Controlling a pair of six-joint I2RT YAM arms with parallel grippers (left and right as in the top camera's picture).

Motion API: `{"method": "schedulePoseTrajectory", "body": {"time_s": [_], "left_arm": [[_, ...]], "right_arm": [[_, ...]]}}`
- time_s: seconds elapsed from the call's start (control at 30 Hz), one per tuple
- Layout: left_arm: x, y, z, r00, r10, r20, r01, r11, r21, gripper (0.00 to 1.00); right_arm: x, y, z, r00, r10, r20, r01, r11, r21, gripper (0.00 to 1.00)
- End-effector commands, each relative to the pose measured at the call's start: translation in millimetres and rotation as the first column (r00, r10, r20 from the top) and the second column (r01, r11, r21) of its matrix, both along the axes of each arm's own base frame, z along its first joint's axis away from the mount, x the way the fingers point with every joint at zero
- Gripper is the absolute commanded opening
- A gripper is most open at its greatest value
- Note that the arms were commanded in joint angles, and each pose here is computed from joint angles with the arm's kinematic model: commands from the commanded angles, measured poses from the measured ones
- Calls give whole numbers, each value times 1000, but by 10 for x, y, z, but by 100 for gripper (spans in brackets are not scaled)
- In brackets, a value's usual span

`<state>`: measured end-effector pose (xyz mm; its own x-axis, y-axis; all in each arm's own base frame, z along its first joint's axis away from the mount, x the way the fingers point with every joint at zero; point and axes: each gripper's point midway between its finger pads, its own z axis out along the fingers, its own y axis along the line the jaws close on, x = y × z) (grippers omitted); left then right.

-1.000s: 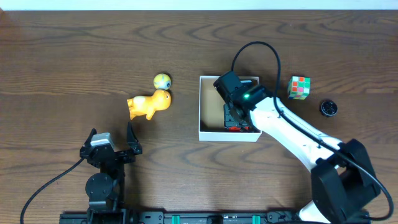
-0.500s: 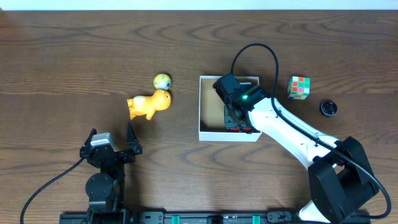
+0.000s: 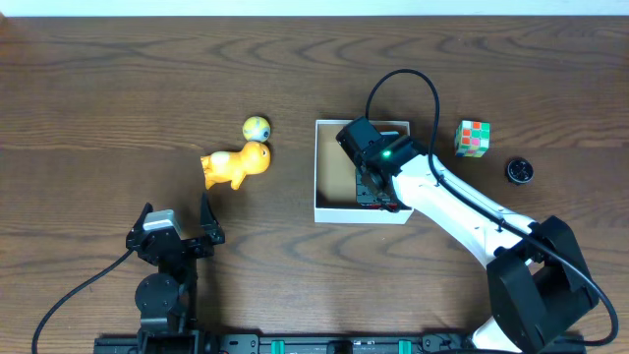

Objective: Pack container
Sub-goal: 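Lower the toy robot into the box's right side with the right gripper, then open the right gripper and withdraw it toward the Rubik's cube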

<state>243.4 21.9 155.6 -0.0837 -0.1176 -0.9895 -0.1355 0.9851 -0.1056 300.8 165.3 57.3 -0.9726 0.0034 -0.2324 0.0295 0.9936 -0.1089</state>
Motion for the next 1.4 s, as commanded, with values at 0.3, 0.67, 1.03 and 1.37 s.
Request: {"method": "schedulePoseTrajectory", "body": {"time_s": [0.3,0.67,1.03,1.37], "left_arm": [[-9,23,-180,999,12,-53,-11,1000,7,98],[-9,23,-180,999,12,-53,-11,1000,7,98],[-9,23,-180,999,12,-53,-11,1000,7,98],[-9,24,-180,999,12,-53,-12,1000,7,98]], "right_arm": [[-10,-204,-34,999,-43,-11,43,998,-54,43],[45,-188,9,1000,-14,5,14,998,-59,62],[192,23,344,997,38,72,-41,999,33,81],[279,89,1115,960,119,252,-150,983,108,99]]}}
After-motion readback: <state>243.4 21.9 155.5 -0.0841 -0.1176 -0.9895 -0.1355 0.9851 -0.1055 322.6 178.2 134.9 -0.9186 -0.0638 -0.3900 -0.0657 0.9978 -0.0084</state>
